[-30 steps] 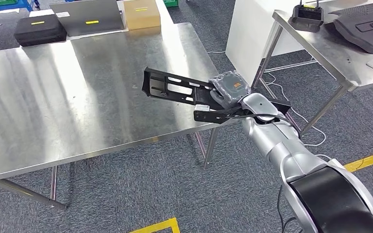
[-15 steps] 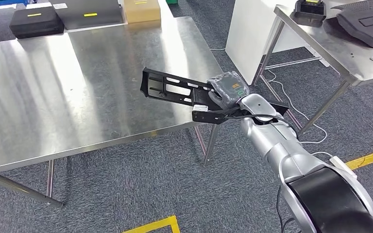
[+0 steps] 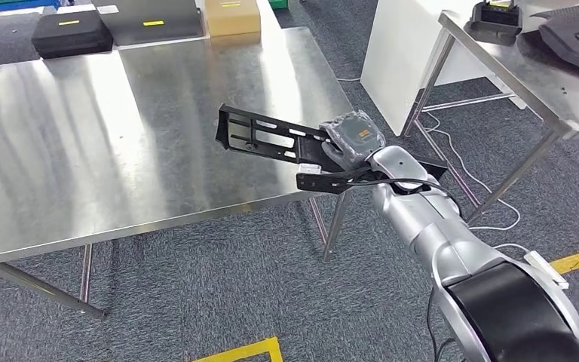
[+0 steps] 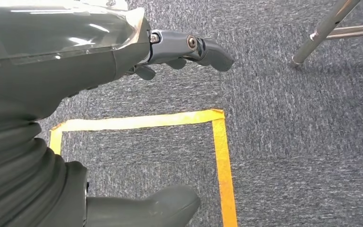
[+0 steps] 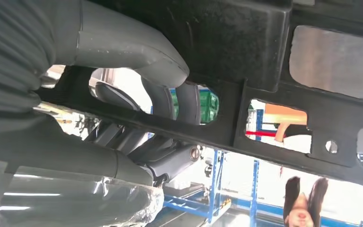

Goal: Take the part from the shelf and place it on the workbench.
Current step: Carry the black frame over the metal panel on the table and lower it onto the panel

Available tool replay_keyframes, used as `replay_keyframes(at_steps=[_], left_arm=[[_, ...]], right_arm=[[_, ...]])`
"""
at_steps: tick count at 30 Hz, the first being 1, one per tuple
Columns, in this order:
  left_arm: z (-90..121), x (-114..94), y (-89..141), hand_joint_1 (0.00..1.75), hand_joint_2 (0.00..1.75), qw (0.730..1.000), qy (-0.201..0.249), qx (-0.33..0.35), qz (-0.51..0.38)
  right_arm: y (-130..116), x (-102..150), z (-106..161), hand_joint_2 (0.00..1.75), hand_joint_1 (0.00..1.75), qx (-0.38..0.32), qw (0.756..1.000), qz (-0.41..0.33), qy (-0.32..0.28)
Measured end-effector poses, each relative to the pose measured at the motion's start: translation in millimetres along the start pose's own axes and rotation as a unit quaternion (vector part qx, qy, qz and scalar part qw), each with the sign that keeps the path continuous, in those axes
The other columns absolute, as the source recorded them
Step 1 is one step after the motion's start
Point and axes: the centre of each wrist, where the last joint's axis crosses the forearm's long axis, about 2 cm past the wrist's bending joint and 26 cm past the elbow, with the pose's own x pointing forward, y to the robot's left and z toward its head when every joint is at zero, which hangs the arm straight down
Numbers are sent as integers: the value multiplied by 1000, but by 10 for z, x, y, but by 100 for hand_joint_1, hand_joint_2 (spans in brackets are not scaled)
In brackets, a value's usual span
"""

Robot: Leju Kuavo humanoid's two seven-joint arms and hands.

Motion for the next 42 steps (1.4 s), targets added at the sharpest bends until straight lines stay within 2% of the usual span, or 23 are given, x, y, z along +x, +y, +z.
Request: replay_keyframes(at_steps=[5,9,15,19,23,36,42], left_arm=[[4,-9,6,0,175,1000,1,1,0],[1,-6,7,0,175,1000,0,0,-3],[-4,3,4,0,175,1000,-3,-1,-8],[-5,7,2,0,175,1000,-3,-1,-10],[-6,10,0,0,175,1000,0,0,-11],[-12,29,-14,0,175,1000,-3,0,-15],[-13,34,-20,0,175,1000,-3,-1,-15]], right_arm=[[-9,3,-7,175,175,-1,1000,-4,-2],[-16,43,-31,175,175,2,1000,-3,-28],[-53,355,-184,175,175,2,996,-16,-90],[-100,578,-284,175,175,-5,993,-34,-113],[-134,695,-335,175,175,-13,991,-53,-125],[-182,714,-360,175,175,-19,991,-40,-124],[-116,696,-323,175,175,-12,992,-41,-122]])
